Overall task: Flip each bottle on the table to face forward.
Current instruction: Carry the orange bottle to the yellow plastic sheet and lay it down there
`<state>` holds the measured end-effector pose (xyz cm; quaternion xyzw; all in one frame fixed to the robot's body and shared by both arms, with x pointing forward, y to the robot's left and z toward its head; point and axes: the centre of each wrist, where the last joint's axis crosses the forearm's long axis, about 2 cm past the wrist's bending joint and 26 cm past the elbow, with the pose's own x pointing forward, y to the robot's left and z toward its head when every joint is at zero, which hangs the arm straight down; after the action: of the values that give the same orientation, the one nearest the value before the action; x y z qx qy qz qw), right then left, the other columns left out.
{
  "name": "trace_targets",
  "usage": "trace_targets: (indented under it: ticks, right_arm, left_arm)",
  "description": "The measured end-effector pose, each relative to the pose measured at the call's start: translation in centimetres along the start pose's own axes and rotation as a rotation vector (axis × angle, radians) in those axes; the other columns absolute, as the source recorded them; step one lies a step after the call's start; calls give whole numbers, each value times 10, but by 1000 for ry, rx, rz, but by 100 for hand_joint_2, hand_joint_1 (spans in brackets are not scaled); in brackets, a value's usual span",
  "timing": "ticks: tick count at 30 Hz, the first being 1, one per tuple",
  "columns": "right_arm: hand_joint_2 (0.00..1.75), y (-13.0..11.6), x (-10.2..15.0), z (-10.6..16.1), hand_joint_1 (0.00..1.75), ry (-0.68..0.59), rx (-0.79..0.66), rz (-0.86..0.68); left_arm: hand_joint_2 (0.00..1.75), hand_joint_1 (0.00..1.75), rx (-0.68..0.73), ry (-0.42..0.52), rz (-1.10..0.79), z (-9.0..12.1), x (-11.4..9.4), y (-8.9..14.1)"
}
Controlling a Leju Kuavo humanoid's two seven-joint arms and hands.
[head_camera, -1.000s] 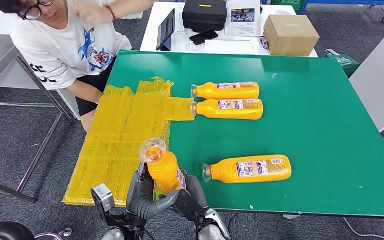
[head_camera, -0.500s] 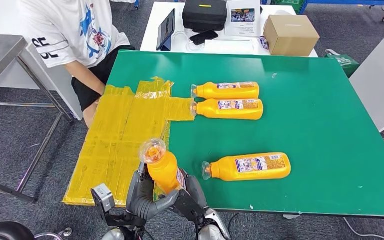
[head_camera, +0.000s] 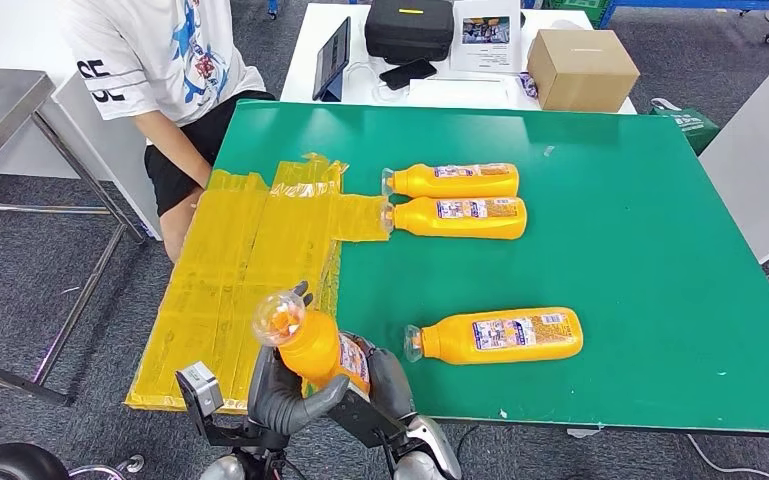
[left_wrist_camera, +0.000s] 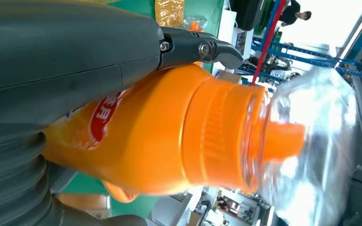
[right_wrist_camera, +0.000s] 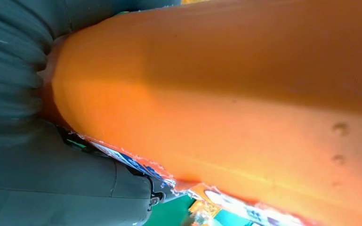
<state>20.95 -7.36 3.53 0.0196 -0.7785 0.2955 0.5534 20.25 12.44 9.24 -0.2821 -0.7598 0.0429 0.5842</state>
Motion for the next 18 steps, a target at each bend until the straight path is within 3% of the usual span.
trace_targets:
  ticks: [18]
  right_arm:
    - [175, 4, 3, 1, 175, -52, 15, 14]
  left_arm:
    - [175, 0, 18, 34, 64, 1, -6, 5]
